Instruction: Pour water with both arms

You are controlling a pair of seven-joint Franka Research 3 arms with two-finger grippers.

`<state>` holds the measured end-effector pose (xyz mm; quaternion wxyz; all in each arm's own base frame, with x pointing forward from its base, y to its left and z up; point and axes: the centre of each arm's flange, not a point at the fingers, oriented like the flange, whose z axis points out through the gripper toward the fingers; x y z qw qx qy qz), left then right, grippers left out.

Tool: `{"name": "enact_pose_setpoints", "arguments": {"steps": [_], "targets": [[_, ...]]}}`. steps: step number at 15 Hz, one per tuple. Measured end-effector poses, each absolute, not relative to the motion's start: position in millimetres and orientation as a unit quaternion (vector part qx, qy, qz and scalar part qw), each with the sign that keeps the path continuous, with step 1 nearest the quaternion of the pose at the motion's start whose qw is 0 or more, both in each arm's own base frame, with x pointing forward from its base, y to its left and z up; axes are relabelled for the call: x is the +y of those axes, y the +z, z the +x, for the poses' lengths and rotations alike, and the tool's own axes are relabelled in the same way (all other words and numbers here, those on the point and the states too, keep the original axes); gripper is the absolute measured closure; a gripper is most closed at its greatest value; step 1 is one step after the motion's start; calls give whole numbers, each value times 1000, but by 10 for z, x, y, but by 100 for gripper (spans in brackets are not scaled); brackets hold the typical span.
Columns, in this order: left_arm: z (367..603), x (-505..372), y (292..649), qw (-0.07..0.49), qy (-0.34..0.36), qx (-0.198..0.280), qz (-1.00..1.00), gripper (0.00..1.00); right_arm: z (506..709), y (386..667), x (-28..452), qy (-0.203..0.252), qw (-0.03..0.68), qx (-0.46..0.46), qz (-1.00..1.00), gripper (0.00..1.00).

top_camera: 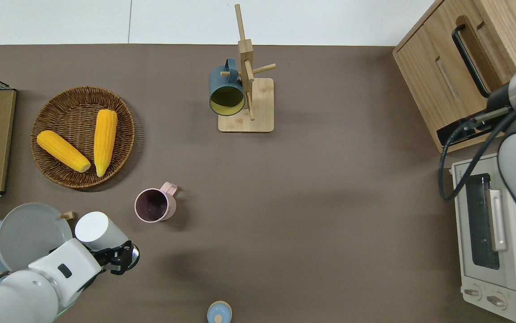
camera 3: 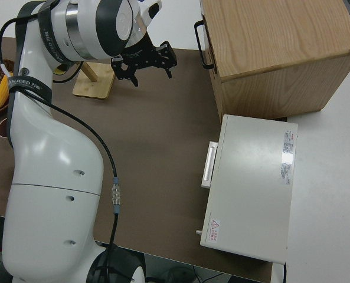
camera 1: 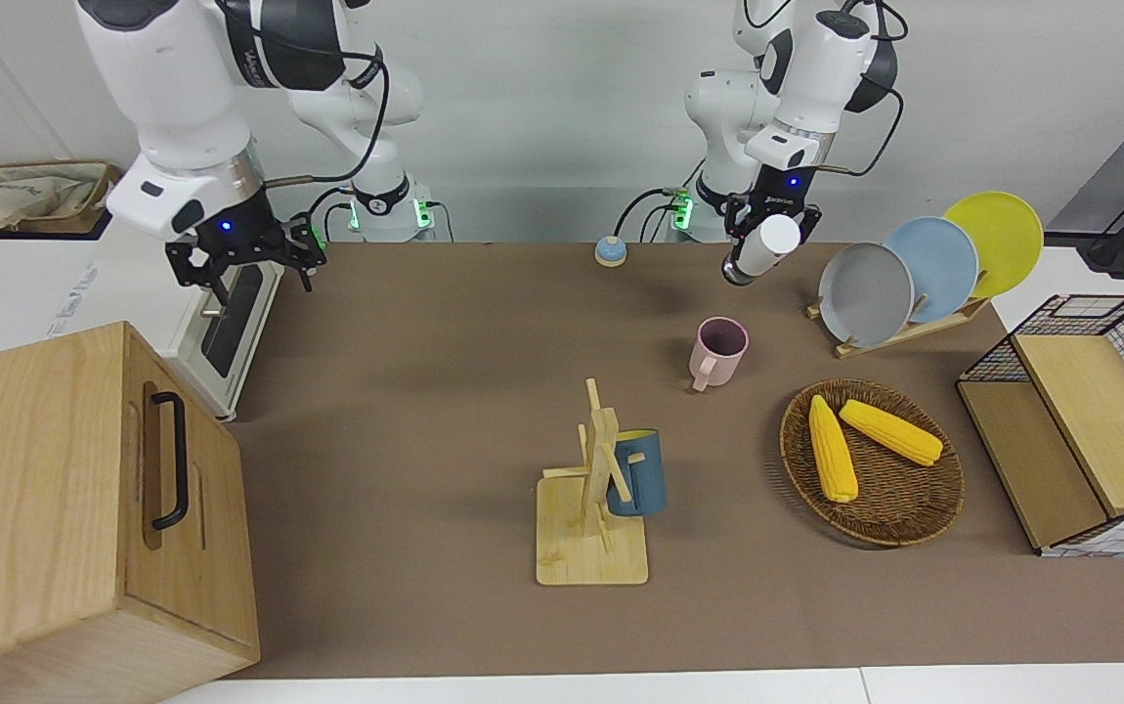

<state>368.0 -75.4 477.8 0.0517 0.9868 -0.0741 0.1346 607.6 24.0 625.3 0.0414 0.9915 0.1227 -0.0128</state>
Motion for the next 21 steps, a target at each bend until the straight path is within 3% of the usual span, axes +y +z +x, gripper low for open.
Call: {"name": "enact_pose_setpoints", "arguments": {"steps": [4,14,21], "targets": [[3691,-756,4703,51,125,-74,988,37,5965,6411,84,1,24,61,998,1],[3697,-758,4678,50,122,-74,988,37,5955,6453,219,9,19,70,997,1],[3809,-912,4358,39,65,-88,993,37,5952,6457,236,10,19,71,997,1]]}}
